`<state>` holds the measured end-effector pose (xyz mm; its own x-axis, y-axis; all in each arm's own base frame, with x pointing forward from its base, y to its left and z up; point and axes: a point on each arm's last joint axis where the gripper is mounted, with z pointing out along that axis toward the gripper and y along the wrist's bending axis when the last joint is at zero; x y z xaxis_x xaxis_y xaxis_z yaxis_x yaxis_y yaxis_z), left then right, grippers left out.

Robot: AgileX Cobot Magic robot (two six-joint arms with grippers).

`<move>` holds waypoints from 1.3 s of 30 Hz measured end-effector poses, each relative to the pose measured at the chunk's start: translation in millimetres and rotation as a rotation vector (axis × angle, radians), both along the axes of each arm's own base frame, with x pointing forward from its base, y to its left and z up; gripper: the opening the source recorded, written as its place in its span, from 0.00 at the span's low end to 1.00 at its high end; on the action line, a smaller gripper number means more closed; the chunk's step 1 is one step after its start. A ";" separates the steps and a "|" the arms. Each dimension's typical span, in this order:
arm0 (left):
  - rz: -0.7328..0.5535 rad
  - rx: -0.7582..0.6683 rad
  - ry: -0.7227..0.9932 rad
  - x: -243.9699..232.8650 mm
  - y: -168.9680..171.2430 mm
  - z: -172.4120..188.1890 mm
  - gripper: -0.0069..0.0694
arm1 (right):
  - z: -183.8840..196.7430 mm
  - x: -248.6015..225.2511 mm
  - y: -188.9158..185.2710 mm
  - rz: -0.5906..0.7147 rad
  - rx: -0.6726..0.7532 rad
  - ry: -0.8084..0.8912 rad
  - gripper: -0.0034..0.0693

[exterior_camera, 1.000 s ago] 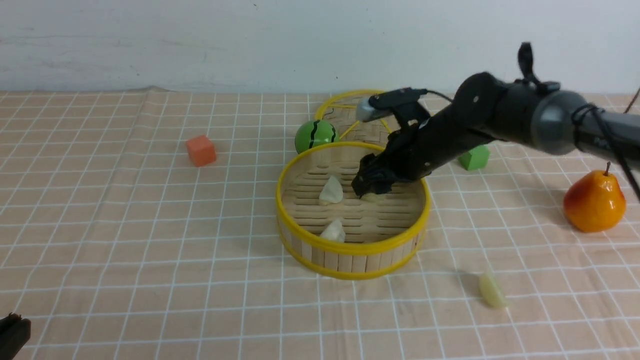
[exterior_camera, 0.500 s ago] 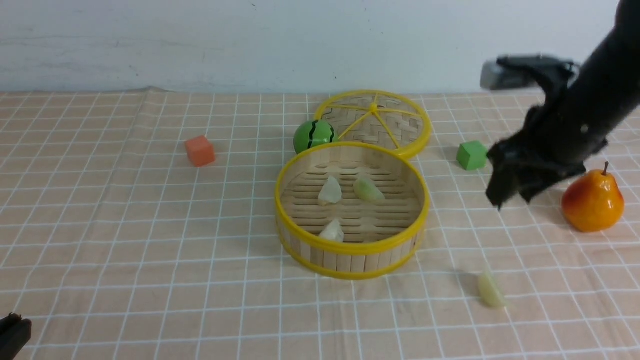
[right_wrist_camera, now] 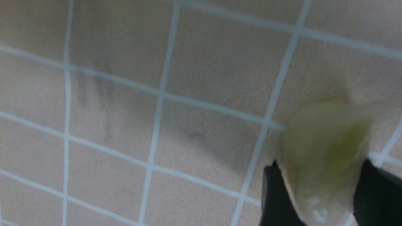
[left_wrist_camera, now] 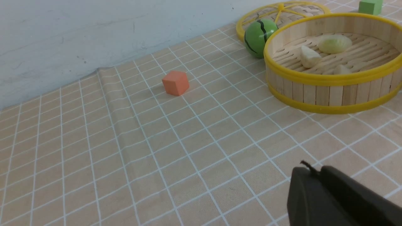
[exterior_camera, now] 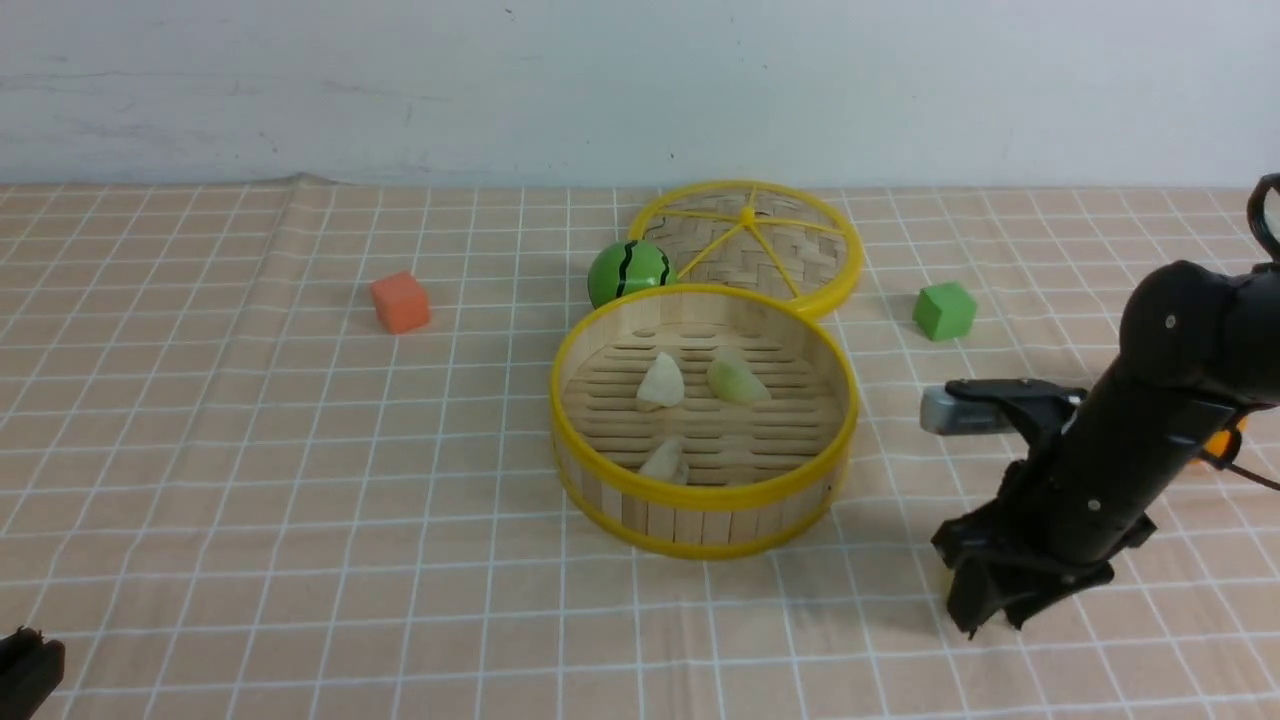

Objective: Put the dumplings into the steamer on the table with the brown tablecloth.
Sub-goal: 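Reach for and grasp a dumpling lying on the table beside the steamer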

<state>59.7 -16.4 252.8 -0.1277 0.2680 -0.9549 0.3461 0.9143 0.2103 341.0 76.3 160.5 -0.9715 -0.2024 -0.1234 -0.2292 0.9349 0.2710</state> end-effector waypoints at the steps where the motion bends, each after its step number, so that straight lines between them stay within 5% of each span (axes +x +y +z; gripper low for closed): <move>1: 0.000 0.000 0.000 0.0 0.0 0.0 0.14 | -0.3 0.0 0.1 0.002 0.000 0.001 0.51; 3: 0.000 0.000 0.000 0.0 0.0 0.0 0.14 | 0.1 0.3 -0.2 0.021 -0.001 -0.008 0.46; 10: 0.000 0.000 0.000 0.0 0.0 0.0 0.14 | 18.2 4.2 1.2 0.091 0.011 -0.065 0.05; 22: 0.000 -0.001 0.000 0.0 0.0 0.0 0.14 | 56.3 7.6 4.6 0.204 0.034 -0.067 0.02; 31: 0.000 -0.001 0.000 0.0 0.0 0.0 0.16 | 46.1 24.6 2.4 0.260 -0.021 -0.205 0.16; 39: 0.000 -0.001 0.000 0.0 0.0 0.0 0.17 | 2.0 34.9 5.8 0.245 0.001 -0.110 0.57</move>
